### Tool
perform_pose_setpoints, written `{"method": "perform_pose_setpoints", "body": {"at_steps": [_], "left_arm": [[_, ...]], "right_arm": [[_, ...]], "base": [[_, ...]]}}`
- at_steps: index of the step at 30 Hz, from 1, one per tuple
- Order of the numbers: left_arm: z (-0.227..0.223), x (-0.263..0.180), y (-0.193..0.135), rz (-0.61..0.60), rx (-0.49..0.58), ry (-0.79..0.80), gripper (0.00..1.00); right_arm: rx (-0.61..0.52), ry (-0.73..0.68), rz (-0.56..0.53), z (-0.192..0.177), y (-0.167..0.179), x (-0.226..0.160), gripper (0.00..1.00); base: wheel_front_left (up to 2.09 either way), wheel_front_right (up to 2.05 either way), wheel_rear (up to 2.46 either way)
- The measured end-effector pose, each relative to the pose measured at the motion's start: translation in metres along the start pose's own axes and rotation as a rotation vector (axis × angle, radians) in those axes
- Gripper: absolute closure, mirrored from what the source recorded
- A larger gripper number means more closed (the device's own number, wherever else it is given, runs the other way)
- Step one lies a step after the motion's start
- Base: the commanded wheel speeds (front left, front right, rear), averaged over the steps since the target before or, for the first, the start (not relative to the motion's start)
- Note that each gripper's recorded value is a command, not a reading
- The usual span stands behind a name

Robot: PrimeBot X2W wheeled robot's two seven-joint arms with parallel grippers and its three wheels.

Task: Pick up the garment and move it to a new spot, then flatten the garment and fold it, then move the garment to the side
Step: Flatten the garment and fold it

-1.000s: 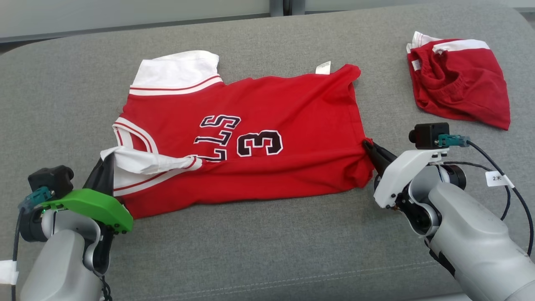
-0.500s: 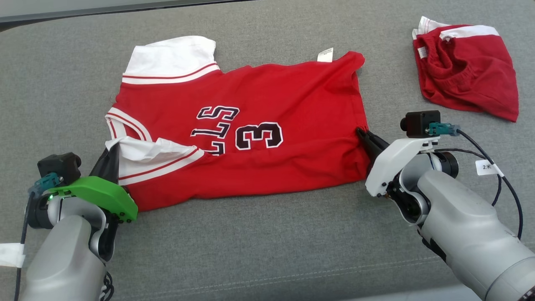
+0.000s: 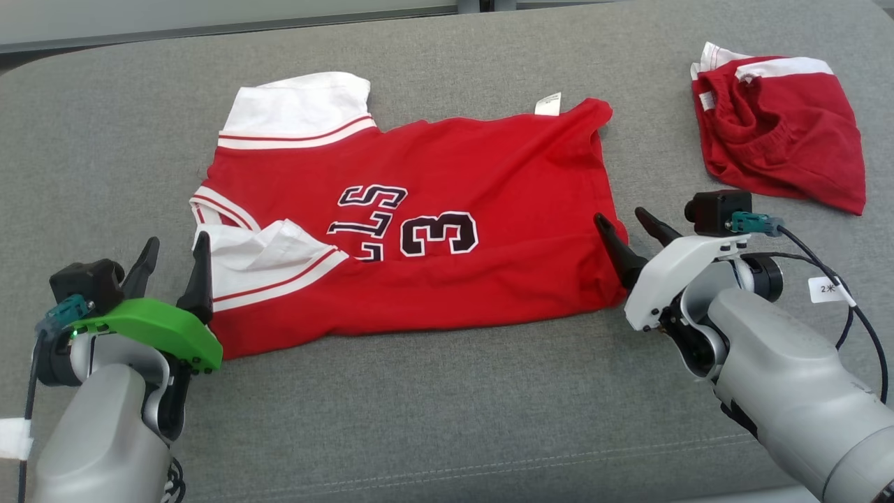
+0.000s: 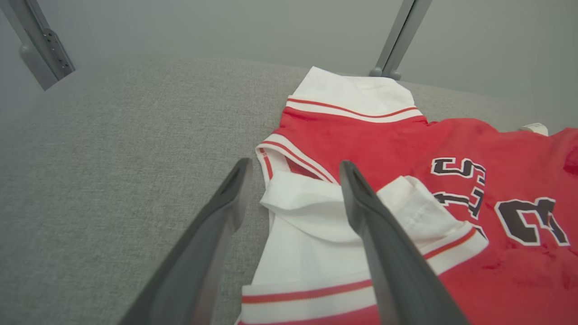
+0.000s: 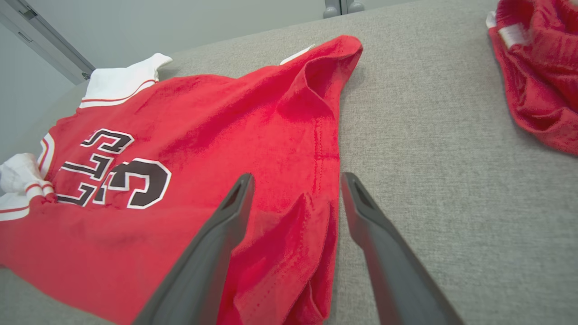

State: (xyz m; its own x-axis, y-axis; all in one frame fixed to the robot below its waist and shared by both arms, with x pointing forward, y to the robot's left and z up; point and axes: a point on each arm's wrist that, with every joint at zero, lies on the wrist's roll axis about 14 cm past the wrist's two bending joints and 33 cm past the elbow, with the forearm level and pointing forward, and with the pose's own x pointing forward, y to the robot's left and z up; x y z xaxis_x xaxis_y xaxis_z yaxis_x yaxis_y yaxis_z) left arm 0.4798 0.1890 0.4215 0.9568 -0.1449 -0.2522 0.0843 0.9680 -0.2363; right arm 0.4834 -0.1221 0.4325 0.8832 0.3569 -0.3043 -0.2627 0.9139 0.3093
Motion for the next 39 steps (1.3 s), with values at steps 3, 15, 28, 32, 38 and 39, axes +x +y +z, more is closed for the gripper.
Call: {"method": "perform_pose_setpoints", "body": {"at_steps": [3, 15, 28, 32, 38, 39], "left_arm": [[0.006, -0.009, 0.002, 0.009, 0.006, -0.034, 0.00], [0.018, -0.057, 0.000, 0.058, -0.001, -0.167, 0.00], [-0.013, -0.075, 0.004, 0.088, 0.059, -0.097, 0.00], [-0.026, -0.074, 0.008, 0.100, 0.072, -0.052, 0.00], [-0.033, -0.067, 0.010, 0.107, 0.080, -0.025, 0.00], [-0.037, -0.067, 0.012, 0.110, 0.082, -0.012, 0.00]], "right_arm": [[-0.027, -0.027, 0.000, 0.007, -0.002, -0.004, 0.00], [-0.065, -0.135, 0.007, 0.023, -0.003, -0.034, 0.00], [-0.060, -0.070, 0.014, -0.021, 0.007, -0.051, 0.00], [-0.054, -0.050, 0.005, -0.029, 0.006, -0.049, 0.00], [-0.055, -0.029, -0.003, -0.038, 0.007, -0.043, 0.00], [-0.057, -0.027, 0.000, -0.039, 0.008, -0.041, 0.00]], "base": [[0.00, 0.00, 0.00], [0.00, 0.00, 0.00], [0.00, 0.00, 0.00], [0.00, 0.00, 0.00], [0.00, 0.00, 0.00], [0.00, 0.00, 0.00]]}}
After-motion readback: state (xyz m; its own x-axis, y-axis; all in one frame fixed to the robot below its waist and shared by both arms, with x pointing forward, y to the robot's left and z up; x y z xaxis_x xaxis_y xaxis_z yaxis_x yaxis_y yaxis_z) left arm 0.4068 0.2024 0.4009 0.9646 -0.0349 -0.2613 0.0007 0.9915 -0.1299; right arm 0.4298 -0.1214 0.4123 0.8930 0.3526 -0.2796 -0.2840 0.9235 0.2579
